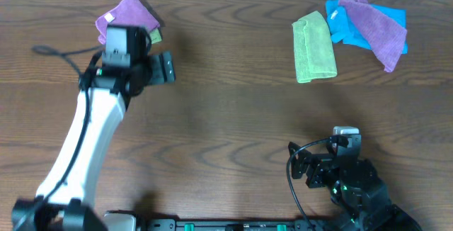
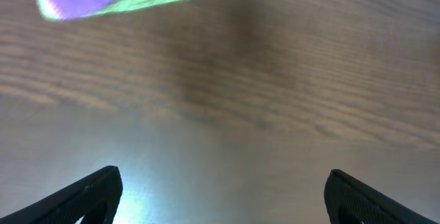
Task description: Fold the cloth
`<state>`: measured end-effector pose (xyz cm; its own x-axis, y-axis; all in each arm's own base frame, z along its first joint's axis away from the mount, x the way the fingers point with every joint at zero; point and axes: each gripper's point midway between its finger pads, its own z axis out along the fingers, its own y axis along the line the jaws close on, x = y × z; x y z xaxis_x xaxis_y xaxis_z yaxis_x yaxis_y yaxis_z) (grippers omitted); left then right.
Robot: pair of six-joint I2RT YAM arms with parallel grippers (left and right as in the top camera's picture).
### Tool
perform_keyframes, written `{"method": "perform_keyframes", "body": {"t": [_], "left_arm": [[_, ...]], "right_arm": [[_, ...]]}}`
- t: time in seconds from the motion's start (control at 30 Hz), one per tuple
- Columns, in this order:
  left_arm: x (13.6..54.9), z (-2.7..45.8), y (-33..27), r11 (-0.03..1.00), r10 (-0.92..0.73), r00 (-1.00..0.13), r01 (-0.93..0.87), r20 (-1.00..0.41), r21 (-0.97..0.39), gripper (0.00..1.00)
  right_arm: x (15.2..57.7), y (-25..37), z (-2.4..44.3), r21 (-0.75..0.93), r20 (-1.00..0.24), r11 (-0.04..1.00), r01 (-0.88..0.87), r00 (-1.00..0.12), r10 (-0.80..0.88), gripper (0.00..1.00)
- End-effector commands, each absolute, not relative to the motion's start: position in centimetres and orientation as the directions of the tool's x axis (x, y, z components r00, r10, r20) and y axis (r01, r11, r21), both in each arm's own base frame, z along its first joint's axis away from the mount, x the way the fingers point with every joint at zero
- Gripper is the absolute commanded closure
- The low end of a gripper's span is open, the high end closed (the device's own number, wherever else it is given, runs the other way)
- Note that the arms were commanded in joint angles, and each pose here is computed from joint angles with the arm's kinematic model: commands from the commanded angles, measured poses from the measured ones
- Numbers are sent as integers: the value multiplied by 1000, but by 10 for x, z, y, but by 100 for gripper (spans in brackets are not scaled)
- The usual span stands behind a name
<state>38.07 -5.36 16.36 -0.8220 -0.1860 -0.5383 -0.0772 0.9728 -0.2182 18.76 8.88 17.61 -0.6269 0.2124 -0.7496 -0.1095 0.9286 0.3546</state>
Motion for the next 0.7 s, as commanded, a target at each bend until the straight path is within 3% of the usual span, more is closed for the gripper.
{"method": "perform_keyframes", "body": {"t": [0.0, 0.47, 0.67], "left_arm": [[361, 169, -39, 981, -180, -792, -101, -583, -167, 5], [288, 159, -24, 981, -191, -662, -98, -725, -168, 5], [254, 141, -20, 993, -112, -622, -34, -775, -116, 5]], "right_arm": [[189, 86, 175, 360, -746, 929, -88, -625, 230, 1], [189, 86, 175, 360, -746, 929, -88, -625, 230, 1], [189, 86, 175, 360, -746, 929, -88, -625, 230, 1]]}}
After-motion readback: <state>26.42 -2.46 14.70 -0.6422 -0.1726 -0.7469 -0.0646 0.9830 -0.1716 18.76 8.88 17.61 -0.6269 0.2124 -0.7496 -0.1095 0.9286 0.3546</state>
